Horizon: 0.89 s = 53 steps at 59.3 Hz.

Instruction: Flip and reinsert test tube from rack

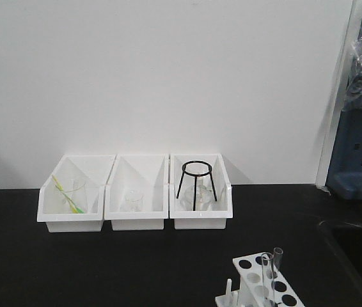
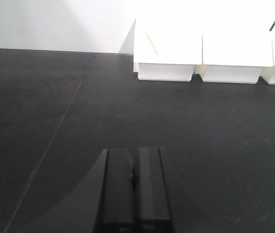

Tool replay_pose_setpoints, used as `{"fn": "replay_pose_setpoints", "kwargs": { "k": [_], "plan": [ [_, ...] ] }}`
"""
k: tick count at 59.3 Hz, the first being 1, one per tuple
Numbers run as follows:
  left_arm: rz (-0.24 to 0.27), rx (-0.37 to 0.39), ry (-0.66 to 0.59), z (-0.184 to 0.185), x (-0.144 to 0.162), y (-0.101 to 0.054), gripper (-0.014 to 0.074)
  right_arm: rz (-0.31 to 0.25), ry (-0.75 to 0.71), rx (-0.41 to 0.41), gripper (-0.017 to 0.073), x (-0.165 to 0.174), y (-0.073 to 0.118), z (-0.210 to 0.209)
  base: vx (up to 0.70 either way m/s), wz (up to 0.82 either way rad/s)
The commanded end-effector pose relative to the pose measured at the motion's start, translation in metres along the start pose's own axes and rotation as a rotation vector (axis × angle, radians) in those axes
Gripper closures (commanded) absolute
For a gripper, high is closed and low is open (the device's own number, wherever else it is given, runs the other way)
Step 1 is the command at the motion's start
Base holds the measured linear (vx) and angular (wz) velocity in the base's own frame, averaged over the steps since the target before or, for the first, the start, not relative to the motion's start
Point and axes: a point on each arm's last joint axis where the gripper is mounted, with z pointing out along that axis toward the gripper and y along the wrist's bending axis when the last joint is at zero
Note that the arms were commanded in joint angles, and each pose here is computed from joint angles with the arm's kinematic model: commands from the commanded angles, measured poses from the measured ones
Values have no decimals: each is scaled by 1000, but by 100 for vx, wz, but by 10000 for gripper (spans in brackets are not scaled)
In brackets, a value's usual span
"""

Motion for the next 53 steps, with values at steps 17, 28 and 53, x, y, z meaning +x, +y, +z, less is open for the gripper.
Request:
{"fn": "replay_pose_setpoints", "kwargs": {
  "k": [17, 28, 53],
  "plan": [
    [-4, 23, -85, -1, -7, -2, 600, 4, -219, 31, 571, 61, -9, -19, 0, 0],
    [-4, 23, -86, -1, -7, -2, 600, 5, -206, 35, 571, 62, -10, -20, 0, 0],
    [-4, 23, -86, -1, -7, -2, 600, 5, -205, 35, 571, 62, -10, -20, 0, 0]
  ]
}}
